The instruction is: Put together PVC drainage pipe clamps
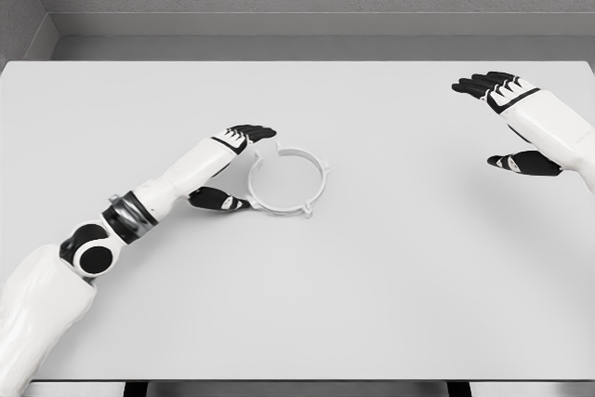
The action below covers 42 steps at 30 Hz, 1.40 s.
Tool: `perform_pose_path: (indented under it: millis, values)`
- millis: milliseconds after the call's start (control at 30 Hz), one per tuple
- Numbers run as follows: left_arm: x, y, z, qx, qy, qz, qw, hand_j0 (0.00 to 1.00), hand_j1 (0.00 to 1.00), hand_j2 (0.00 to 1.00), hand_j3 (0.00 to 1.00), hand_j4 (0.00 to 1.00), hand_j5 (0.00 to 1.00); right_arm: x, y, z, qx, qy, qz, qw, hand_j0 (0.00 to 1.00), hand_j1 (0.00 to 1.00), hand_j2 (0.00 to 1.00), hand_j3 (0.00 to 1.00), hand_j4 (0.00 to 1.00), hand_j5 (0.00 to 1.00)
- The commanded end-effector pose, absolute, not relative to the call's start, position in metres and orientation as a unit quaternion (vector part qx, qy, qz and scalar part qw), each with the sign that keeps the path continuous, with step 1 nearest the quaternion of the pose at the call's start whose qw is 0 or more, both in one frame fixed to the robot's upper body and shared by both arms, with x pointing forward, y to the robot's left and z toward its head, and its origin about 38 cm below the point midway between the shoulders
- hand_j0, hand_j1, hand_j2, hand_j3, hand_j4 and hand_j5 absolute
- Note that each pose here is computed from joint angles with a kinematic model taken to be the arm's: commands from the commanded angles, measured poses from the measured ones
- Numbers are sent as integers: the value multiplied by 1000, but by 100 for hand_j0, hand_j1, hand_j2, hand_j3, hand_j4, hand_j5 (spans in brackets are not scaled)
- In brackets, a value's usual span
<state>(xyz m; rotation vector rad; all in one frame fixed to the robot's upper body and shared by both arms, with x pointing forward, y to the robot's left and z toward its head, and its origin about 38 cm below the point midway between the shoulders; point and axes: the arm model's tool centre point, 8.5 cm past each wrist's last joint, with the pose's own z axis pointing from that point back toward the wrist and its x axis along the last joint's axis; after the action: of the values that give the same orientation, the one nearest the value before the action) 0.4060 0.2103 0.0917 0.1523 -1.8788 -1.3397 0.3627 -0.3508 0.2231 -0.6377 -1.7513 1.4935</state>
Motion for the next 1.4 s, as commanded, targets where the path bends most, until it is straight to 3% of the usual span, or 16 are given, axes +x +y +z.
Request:
perform_pose_path:
  millis: [0,1367]
  values:
    - [406,210,92,59,-746,-526,404,100,100,100,100,100,100,363,-351,224,-247,-684,579,368,100,100,100,100,100,100]
    - [404,207,106,53,-764,-509,393,100,100,100,100,100,100,363,-348,223,-244,-685,580,366,100,100,100,100,100,100]
